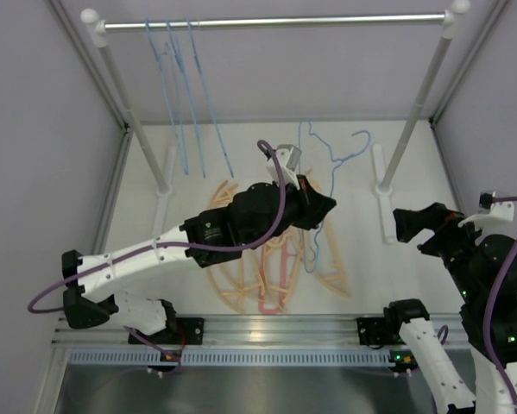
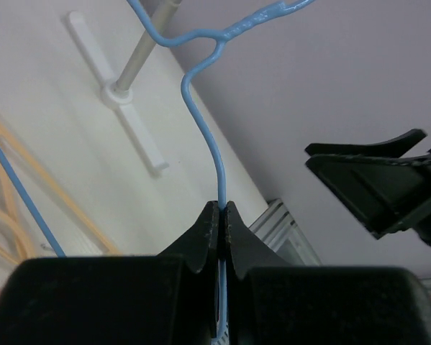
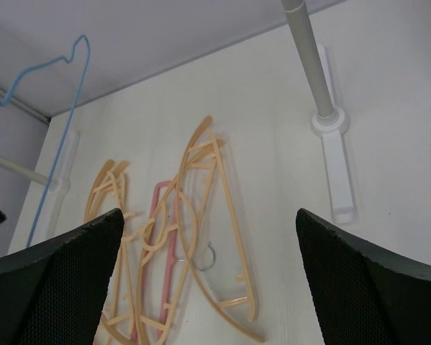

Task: Organize the hangers

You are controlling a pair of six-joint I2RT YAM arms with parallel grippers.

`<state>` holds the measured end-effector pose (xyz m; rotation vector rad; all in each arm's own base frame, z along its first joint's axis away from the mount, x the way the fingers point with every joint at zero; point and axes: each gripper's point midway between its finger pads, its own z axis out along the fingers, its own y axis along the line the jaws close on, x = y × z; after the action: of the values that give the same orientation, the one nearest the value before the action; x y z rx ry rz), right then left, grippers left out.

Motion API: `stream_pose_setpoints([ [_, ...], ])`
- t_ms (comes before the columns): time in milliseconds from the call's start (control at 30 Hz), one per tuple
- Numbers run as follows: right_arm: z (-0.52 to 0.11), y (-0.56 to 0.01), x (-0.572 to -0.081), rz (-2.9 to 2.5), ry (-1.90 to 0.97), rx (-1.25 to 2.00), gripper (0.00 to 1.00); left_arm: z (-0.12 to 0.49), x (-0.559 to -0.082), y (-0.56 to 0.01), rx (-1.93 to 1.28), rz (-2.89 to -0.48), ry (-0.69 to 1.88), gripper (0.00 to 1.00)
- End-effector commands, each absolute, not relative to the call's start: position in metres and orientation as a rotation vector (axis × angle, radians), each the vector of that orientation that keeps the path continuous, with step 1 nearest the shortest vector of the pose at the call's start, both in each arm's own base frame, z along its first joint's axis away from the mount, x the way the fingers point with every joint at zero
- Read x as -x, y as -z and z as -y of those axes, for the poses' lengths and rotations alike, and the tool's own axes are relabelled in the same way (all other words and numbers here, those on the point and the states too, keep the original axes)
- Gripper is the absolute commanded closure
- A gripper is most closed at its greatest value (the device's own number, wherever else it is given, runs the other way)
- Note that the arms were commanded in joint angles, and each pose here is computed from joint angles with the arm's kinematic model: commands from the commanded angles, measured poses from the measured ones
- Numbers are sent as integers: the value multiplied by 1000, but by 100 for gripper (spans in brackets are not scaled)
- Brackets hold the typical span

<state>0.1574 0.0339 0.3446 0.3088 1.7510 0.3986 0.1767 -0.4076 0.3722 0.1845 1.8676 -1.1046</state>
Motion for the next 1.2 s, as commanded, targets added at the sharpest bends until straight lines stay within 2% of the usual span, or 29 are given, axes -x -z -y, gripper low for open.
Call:
stream_pose_setpoints([
  [0, -31, -353, -155, -1739, -376, -292, 0, 389, -176, -469, -75, -1636, 1314, 100],
  [200, -33, -354, -159, -1752, -379, -285, 1, 350, -187, -532, -27, -1495, 1423, 100],
  [467, -35, -355, -163, -1764, -382, -277, 1, 299, -220, -572, 51, -1388, 1523, 100],
  [933, -35, -352, -165, -1775, -376, -279, 1, 243, -249, -605, 117, -1276, 1605, 100],
  [1167, -34, -352, -165, -1775, -370, -272, 1, 223, -280, -602, 197, -1269, 1636, 100],
])
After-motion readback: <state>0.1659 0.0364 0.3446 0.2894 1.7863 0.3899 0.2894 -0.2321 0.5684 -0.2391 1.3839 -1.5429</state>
